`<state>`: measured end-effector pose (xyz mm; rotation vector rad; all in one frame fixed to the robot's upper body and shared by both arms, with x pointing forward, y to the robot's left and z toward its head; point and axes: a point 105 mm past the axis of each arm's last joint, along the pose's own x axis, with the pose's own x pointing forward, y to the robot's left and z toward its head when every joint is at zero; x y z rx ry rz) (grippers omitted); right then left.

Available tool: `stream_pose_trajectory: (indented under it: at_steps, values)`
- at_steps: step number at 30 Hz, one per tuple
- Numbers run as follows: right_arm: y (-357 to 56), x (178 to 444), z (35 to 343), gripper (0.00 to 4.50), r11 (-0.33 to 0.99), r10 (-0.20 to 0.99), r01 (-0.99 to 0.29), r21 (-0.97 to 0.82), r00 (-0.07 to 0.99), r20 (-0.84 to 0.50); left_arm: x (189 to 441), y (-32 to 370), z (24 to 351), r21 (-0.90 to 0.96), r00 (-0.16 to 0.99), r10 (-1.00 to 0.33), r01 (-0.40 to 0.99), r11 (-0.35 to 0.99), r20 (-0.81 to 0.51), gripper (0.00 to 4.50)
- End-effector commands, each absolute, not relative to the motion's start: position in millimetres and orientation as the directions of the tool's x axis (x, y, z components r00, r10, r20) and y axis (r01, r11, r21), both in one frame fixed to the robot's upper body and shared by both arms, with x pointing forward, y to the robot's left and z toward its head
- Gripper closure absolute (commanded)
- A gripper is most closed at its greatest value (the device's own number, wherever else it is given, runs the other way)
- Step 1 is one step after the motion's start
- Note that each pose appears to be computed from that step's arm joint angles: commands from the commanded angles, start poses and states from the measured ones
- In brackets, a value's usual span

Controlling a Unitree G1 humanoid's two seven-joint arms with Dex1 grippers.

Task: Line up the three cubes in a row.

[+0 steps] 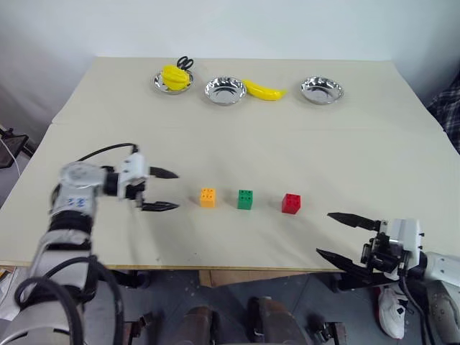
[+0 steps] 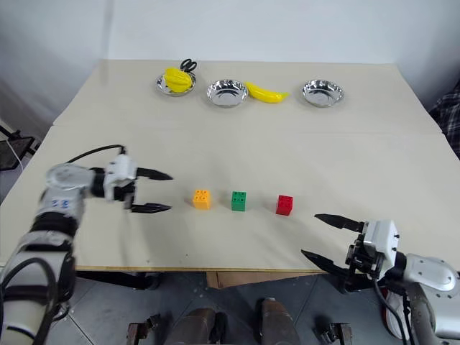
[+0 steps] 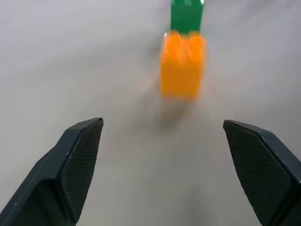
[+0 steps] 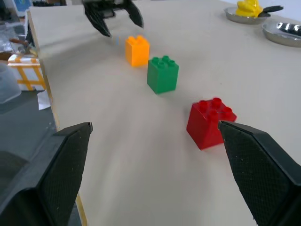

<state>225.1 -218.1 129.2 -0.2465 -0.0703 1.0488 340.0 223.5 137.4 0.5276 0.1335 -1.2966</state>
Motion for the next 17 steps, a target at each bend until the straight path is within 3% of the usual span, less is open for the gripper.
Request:
stream_pose_trajectory:
  at_steps: [1,5,10,17]
  values:
    - [-240,233,145,0.00,0.470,0.860,-0.835,-0.285,0.506,-0.064,312,248,158,0.340,0.306,-0.887,0.922,0.185,-0.346,0.15]
    - [-270,247,144,0.00,0.468,0.841,-0.838,-0.281,0.520,-0.147,280,275,161,0.352,0.461,-0.830,0.869,0.349,-0.314,0.15]
    - [-294,257,140,0.00,0.440,0.824,-0.847,-0.297,0.513,-0.242,251,289,148,0.323,0.546,-0.762,0.833,0.449,-0.349,0.15]
    - [-307,271,138,0.00,0.435,0.826,-0.852,-0.292,0.506,-0.248,244,290,142,0.353,0.663,-0.698,0.743,0.569,-0.270,0.15]
